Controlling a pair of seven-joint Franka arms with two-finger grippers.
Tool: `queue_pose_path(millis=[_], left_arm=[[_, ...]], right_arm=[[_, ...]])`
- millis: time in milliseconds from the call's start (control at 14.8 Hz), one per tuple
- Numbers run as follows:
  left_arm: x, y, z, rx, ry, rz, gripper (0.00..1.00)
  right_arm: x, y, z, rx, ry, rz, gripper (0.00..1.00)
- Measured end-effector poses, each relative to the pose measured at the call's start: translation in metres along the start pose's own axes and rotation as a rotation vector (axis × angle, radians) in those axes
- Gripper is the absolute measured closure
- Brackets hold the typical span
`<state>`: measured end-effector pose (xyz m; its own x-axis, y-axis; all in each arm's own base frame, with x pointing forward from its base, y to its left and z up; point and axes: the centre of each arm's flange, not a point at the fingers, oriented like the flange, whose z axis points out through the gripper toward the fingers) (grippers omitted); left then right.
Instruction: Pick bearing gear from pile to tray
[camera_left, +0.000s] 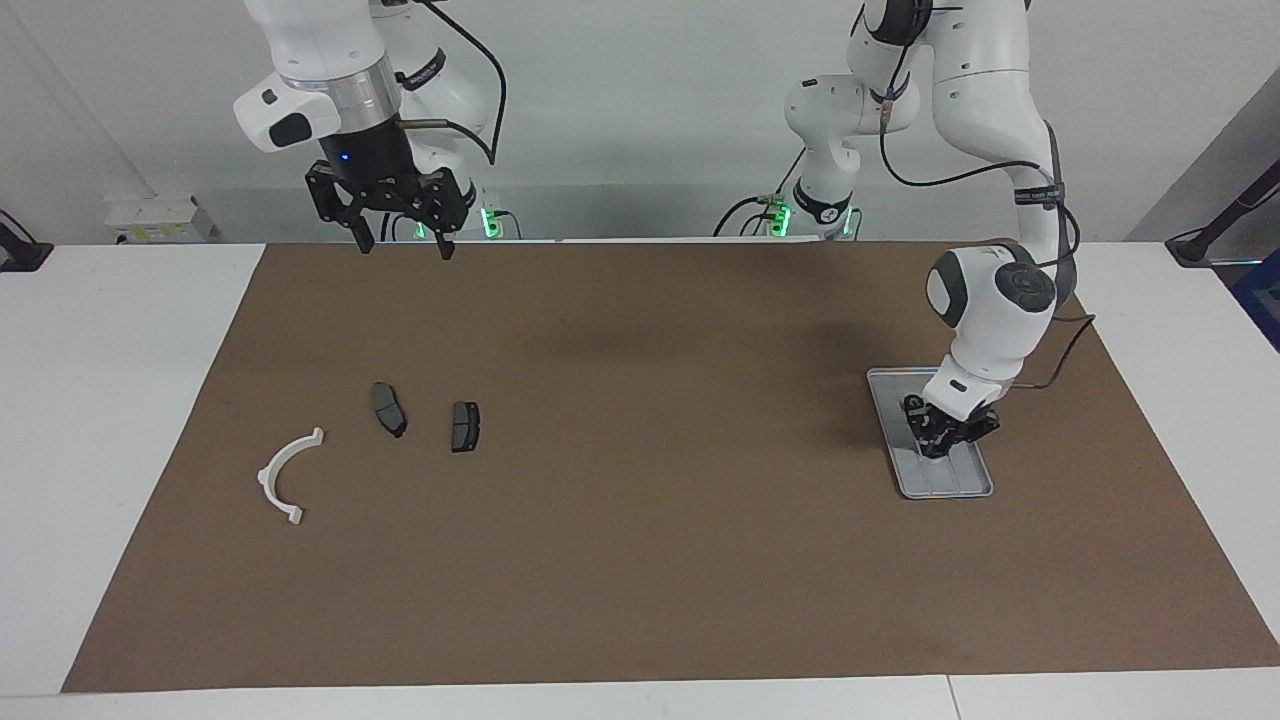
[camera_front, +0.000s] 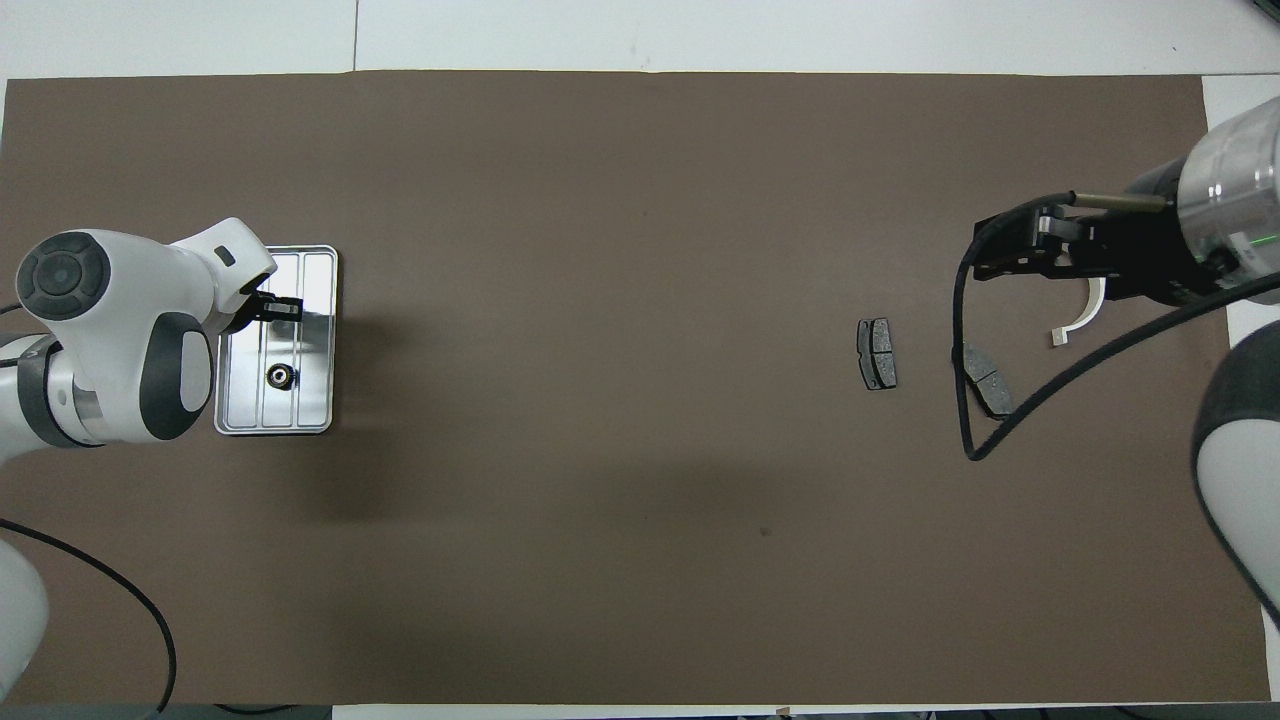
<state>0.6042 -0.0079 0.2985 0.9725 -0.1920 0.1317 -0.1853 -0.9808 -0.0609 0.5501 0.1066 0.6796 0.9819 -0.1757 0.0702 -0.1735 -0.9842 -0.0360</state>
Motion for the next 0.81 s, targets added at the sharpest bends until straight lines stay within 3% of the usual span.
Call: queue_pose_path(millis=[337, 404, 539, 809], left_arm=[[0.003, 0.003, -0.001, -0.002, 0.004, 0.005, 0.1], [0.007, 0.002, -0.007, -0.001, 0.008, 0.004, 0.1], [0.023, -0.003, -0.037, 0.004, 0.022, -0.008, 0.0], [0.04, -0.015, -0.168, 0.01, 0.12, -0.181, 0.0]], right_arm=[[0.004, 0.016, -0.003, 0.008, 0.002, 0.02, 0.0], [0.004, 0.016, -0.003, 0.008, 0.001, 0.021, 0.0], [0.004, 0.016, -0.003, 0.008, 0.001, 0.021, 0.0], [0.004, 0.017, -0.003, 0.008, 0.001, 0.022, 0.0]])
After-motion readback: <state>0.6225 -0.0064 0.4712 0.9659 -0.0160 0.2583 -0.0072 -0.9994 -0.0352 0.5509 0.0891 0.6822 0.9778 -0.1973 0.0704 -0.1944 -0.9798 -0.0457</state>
